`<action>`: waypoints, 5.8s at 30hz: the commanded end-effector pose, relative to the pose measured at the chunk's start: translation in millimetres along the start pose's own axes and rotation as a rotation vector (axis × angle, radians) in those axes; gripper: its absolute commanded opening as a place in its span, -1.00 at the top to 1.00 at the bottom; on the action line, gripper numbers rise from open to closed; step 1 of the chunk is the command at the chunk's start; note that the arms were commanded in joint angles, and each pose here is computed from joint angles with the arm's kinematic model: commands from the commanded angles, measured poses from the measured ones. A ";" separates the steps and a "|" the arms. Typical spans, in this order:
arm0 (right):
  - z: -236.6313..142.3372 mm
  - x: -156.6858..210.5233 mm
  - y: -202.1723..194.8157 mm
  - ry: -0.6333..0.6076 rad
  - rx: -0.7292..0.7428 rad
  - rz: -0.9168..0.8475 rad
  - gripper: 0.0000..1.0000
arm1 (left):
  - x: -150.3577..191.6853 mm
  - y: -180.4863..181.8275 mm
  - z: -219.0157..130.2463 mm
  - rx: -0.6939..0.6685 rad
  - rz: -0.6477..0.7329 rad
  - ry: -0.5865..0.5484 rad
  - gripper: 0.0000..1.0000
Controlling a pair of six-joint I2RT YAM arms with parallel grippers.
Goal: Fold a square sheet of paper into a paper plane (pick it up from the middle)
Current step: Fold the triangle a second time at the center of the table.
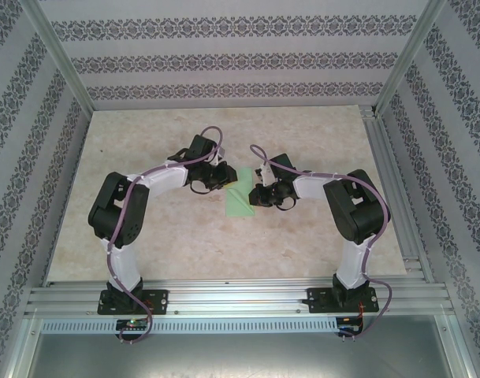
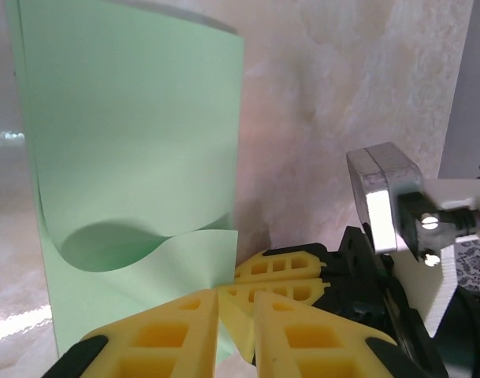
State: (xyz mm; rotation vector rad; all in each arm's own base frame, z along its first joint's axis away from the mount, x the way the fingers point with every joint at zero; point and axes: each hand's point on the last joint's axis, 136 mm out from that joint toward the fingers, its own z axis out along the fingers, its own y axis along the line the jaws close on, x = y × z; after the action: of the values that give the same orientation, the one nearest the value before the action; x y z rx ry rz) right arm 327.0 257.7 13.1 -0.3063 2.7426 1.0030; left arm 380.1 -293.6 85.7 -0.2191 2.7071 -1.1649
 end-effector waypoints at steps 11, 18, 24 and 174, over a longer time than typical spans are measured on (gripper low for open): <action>12.8 13.9 -16.1 0.047 0.071 0.002 0.81 | 11.5 -5.7 35.8 0.084 -0.068 0.043 0.62; 13.5 15.8 -17.8 0.053 0.075 0.005 0.81 | 19.3 22.2 48.5 0.010 -0.085 0.048 0.63; 14.8 17.3 -19.6 0.059 0.078 0.007 0.81 | 25.0 47.7 59.6 -0.046 -0.085 0.049 0.64; -6.7 21.6 29.2 0.025 -0.084 0.086 0.89 | 76.7 38.7 57.4 -0.088 -0.127 0.081 1.00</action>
State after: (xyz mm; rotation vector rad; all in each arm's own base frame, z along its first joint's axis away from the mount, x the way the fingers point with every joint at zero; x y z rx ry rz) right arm 296.3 265.3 31.9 -0.1990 2.7542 1.1267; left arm 325.5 -324.4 20.2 -0.3961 2.8184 -1.1687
